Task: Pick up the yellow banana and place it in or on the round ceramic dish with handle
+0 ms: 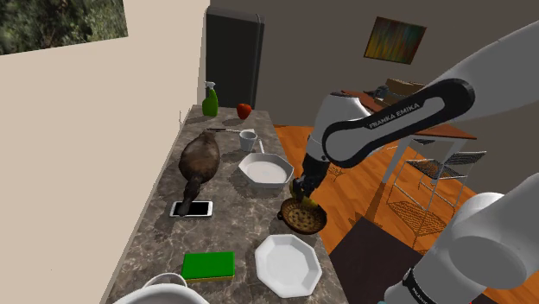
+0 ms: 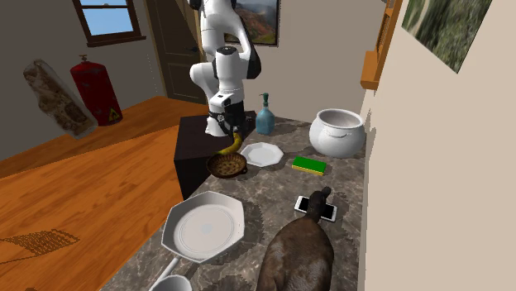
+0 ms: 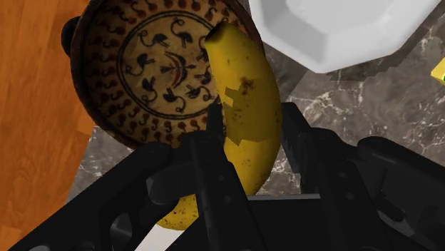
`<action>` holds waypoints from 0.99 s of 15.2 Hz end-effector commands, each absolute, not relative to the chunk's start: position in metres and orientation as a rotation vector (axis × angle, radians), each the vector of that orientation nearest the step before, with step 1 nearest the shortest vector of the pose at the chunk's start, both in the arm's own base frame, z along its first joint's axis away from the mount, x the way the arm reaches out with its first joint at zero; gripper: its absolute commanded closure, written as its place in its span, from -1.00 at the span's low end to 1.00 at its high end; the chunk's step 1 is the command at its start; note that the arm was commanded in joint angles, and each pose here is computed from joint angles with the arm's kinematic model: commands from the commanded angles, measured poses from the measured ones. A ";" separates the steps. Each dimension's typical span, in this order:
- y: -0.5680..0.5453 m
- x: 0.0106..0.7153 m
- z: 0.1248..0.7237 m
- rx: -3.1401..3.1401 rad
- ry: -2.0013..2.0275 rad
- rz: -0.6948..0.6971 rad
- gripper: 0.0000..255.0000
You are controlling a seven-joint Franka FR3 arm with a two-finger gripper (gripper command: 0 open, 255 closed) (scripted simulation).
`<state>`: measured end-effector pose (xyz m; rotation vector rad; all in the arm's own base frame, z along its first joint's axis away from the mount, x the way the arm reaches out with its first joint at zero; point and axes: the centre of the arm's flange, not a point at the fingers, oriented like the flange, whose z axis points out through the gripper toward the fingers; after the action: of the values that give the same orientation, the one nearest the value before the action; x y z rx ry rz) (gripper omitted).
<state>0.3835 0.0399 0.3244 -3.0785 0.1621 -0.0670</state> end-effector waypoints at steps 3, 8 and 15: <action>0.026 0.367 0.314 -3.077 0.160 -0.066 1.00; 0.026 0.367 0.288 -3.077 0.160 -0.066 1.00; 0.026 0.367 0.251 -3.077 0.160 -0.066 1.00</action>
<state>0.3663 0.0265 0.2557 -3.0772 0.1606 -0.0641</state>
